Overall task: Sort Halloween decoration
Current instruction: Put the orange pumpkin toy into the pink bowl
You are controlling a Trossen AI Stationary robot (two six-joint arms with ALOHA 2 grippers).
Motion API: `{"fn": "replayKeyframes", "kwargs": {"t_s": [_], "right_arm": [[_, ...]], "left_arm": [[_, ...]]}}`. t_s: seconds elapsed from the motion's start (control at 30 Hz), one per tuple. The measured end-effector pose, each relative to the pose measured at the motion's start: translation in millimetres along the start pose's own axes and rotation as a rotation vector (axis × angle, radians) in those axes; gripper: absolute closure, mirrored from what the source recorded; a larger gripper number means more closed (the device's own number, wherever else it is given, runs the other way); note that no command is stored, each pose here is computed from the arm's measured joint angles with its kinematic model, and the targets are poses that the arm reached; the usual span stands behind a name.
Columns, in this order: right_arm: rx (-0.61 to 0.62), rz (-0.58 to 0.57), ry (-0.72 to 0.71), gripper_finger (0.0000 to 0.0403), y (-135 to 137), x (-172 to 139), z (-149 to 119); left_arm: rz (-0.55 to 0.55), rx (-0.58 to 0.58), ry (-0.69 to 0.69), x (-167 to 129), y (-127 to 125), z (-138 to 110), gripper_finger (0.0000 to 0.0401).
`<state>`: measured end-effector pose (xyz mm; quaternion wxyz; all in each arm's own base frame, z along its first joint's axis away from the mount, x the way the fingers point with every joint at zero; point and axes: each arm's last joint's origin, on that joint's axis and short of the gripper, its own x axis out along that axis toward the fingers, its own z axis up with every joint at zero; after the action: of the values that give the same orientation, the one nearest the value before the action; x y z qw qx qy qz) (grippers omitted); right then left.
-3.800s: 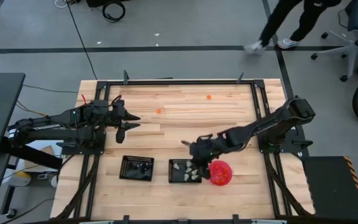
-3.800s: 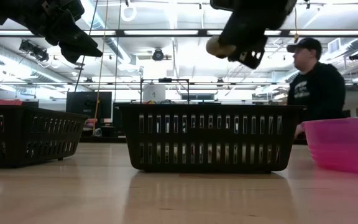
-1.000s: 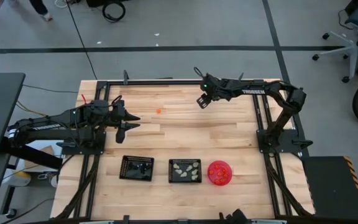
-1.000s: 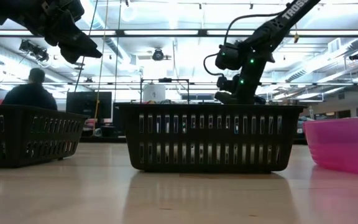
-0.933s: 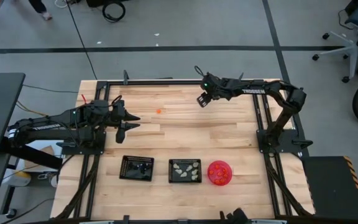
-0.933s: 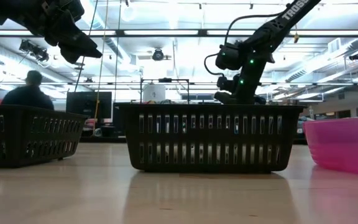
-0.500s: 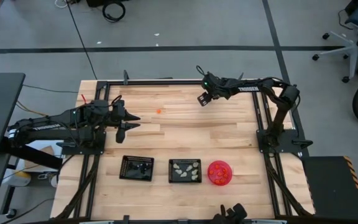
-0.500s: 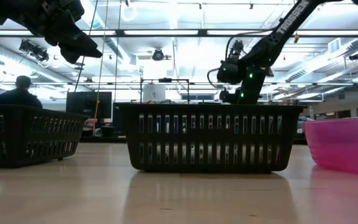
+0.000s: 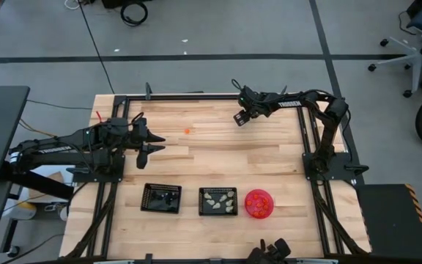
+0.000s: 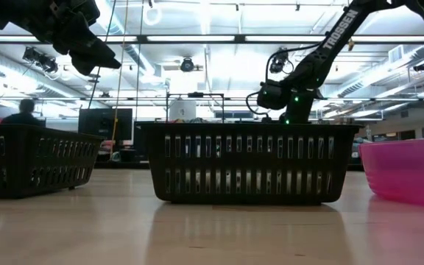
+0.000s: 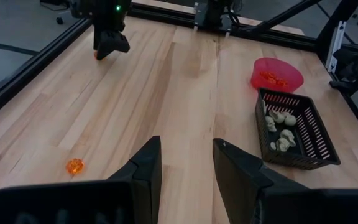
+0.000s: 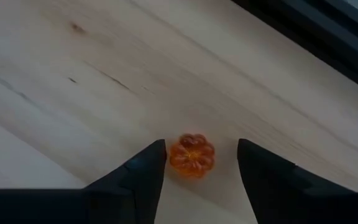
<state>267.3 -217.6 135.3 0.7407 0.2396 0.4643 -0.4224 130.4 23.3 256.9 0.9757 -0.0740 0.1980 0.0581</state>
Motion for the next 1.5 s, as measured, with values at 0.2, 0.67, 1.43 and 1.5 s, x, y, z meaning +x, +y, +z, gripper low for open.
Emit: {"fn": "replayKeyframes", "kwargs": {"t_s": [0.2,0.67,1.43,1.5], "right_arm": [[-0.003,0.006,-0.005,0.0231,-0.2,0.9,-0.4],[-0.034,0.060,0.014,0.0301,5.4,-1.0,-2.4],[-0.149,0.265,0.012,0.0299,51.7,-69.4,-21.1],[-0.166,0.292,0.013,0.0299,59.1,-74.7,-24.9]], "left_arm": [[0.000,0.000,0.000,0.0,0.0,0.0,0.0285],[0.000,0.000,0.000,0.0,0.0,0.0,0.0285],[0.000,0.000,0.000,0.0,0.0,0.0,0.0285],[0.000,0.000,0.000,0.0,0.0,0.0,0.0285]]}}
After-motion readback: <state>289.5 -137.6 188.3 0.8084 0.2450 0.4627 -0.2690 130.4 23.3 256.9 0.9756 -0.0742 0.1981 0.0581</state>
